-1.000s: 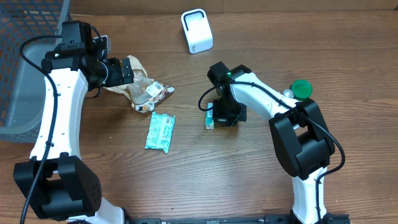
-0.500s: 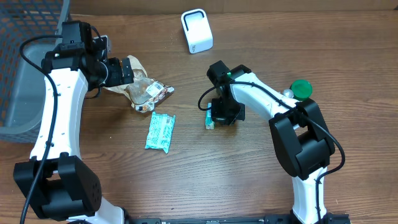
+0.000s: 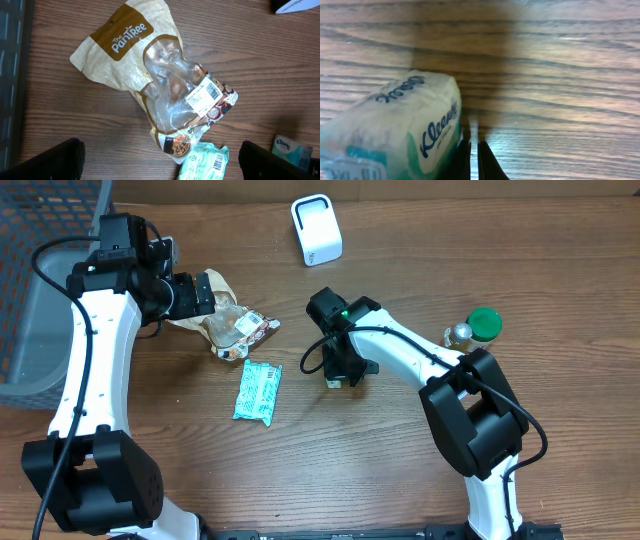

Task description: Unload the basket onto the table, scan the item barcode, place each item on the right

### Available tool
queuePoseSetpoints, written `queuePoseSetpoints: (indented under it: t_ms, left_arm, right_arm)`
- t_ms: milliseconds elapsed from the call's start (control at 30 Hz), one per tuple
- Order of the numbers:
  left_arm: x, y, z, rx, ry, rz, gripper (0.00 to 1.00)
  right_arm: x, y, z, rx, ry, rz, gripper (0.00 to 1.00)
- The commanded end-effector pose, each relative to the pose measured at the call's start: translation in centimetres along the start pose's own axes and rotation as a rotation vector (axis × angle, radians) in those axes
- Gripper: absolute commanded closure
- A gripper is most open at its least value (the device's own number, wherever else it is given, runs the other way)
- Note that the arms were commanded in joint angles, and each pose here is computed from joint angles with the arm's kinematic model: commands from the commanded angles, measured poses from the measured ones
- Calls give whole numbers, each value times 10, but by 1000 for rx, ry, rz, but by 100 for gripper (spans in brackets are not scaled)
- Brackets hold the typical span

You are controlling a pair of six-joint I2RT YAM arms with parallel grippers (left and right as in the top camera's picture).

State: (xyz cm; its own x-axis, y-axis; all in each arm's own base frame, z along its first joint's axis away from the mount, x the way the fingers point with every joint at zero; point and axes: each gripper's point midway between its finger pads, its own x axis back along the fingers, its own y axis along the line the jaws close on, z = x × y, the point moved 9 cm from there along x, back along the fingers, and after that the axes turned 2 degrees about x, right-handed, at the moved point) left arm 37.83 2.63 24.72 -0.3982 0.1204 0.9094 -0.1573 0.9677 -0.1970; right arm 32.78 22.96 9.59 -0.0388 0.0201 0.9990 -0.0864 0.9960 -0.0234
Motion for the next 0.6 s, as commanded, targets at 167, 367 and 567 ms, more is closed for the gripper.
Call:
queuePoseSetpoints:
  t_ms: [167,367,567]
  left_arm:
    - [2,-4,0,-38,-6,15,0]
    - [2,-4,0,-38,-6,15,0]
    - [2,-4,0,-38,-6,15,1]
  right_arm:
    - [14,-8,-3,-12,-47,8,96]
    - [14,-8,-3,-12,-47,8,96]
    - [14,-8,-3,-13,-47,10,96]
